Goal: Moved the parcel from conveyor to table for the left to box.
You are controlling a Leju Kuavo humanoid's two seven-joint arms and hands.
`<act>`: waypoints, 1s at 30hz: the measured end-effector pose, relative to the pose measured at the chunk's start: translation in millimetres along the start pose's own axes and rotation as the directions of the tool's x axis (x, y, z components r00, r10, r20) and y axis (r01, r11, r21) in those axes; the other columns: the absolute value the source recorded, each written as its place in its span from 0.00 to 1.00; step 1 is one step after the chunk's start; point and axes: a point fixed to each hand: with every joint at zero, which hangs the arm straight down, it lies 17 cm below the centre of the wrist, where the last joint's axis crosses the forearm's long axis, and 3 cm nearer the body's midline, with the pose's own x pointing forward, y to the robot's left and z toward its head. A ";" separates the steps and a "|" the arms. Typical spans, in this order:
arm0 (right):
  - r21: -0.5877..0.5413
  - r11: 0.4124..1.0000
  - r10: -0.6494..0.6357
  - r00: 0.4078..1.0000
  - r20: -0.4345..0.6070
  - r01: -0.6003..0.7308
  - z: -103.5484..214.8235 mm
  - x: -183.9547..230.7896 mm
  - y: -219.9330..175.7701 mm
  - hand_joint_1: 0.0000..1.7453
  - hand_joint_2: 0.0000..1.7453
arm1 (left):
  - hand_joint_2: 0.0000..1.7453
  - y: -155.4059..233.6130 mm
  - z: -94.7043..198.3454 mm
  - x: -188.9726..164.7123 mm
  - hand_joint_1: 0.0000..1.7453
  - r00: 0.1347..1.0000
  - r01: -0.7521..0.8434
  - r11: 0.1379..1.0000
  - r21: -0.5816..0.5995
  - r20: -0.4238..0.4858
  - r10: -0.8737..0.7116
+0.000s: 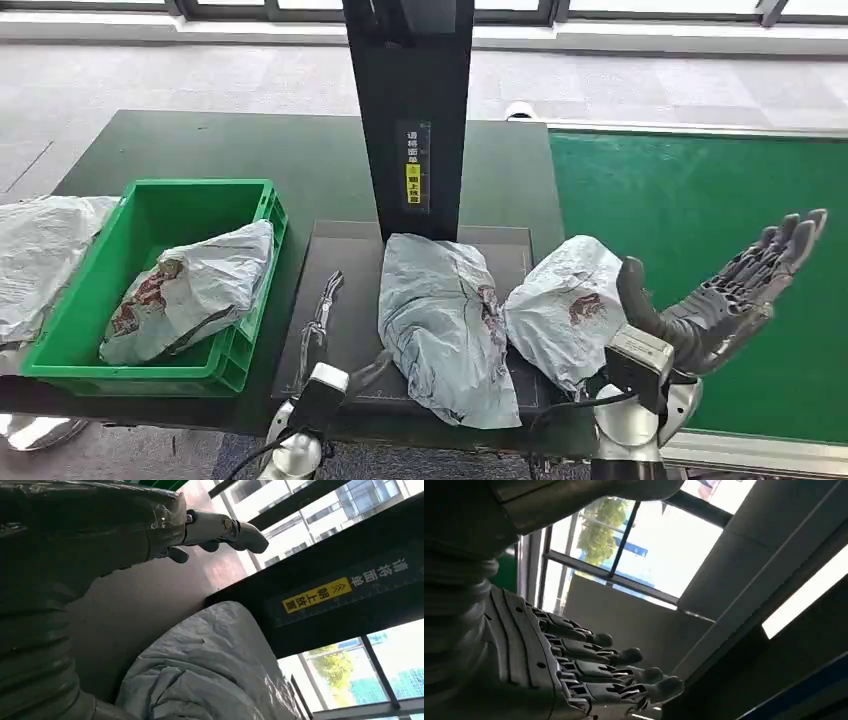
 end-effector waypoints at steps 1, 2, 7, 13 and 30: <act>-0.006 1.000 0.001 1.000 0.005 -0.001 -1.3 1.7 -2.6 0.00 1.00 | 1.00 -1.6 0.3 -2.2 0.00 1.000 0.001 1.000 -0.004 -0.006 -0.001; -0.012 1.000 0.000 1.000 0.010 0.000 -2.9 3.5 -4.7 0.00 1.00 | 1.00 -3.0 0.5 -4.3 0.00 1.000 0.002 1.000 -0.008 -0.011 -0.002; -0.039 0.999 -0.001 1.000 0.028 0.002 -8.8 10.3 -14.4 0.00 1.00 | 1.00 -17.4 -0.2 -14.0 0.00 0.999 0.041 0.997 -0.064 -0.029 -0.042; -0.081 0.997 0.000 0.998 0.067 0.006 -19.1 24.0 -29.9 0.00 1.00 | 1.00 -66.2 3.6 -55.1 0.00 0.974 0.174 0.954 -0.245 -0.099 -0.203; -0.100 0.995 -0.006 0.997 0.072 0.013 -22.4 27.2 -35.9 0.00 1.00 | 1.00 -123.3 8.3 -74.4 0.00 0.928 0.262 0.844 -0.469 -0.118 -0.354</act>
